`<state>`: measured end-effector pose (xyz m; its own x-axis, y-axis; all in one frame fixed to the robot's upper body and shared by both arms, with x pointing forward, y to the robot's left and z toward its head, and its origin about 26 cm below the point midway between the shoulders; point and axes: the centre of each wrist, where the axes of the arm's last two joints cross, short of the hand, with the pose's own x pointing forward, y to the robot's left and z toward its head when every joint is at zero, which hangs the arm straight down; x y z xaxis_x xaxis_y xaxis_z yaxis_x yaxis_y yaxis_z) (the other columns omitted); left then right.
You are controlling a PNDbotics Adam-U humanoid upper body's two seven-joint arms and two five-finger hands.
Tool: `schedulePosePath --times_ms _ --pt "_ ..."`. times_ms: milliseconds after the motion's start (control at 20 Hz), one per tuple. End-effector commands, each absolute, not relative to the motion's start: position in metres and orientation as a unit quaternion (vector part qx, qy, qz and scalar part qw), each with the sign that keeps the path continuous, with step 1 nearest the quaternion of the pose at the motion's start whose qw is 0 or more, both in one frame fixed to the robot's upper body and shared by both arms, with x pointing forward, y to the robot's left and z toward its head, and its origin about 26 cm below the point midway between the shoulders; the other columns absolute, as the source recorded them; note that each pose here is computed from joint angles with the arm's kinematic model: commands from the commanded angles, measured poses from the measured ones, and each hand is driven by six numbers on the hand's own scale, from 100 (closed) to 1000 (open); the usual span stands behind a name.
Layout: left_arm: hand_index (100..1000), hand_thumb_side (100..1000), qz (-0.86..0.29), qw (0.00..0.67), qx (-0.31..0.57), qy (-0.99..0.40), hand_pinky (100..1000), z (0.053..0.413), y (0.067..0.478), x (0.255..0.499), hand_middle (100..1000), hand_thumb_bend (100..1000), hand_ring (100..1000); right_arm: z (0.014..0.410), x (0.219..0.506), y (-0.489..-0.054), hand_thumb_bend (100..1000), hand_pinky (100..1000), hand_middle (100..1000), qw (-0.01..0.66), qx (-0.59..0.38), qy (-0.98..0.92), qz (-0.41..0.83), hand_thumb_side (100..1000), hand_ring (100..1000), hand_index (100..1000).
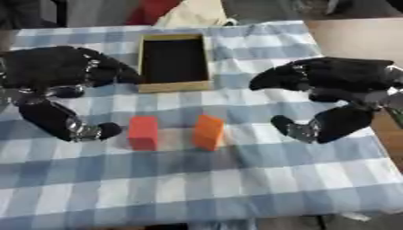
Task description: Pick up objects on the table and place them in the box.
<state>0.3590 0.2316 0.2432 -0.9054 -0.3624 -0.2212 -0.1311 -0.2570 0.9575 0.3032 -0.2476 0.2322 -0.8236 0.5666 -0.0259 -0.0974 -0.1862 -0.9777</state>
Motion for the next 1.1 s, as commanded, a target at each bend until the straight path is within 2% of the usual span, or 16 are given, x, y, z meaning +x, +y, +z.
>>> schedulePosePath --times_ms 50,600,750,800,1100 --pt "1000 1000 -0.824 0.005 0.192 -0.532 807 0.254 0.232 0.358 863 382 854 0.242 0.301 -0.251 100 913 932 0.213 -0.21 -0.593 0.748 926 865 1000" --pt "1000 1000 -0.847 0.002 0.213 -0.487 798 0.23 0.226 0.37 858 421 848 0.241 0.301 -0.25 100 913 931 0.213 -0.208 -0.593 0.748 930 864 1000" --pt "993 1000 -0.845 0.01 0.227 -0.484 796 0.22 0.224 0.374 858 455 848 0.241 0.301 -0.25 100 913 930 0.213 -0.208 -0.593 0.748 928 864 1000" --pt "990 1000 -0.845 0.011 0.233 -0.482 797 0.217 0.224 0.376 860 497 850 0.241 0.301 -0.25 100 913 930 0.214 -0.208 -0.593 0.748 928 864 1000" --pt "985 1000 -0.841 0.012 0.254 -0.477 793 0.197 0.222 0.385 855 513 847 0.241 0.301 -0.25 100 913 929 0.214 -0.208 -0.594 0.748 932 863 1000"
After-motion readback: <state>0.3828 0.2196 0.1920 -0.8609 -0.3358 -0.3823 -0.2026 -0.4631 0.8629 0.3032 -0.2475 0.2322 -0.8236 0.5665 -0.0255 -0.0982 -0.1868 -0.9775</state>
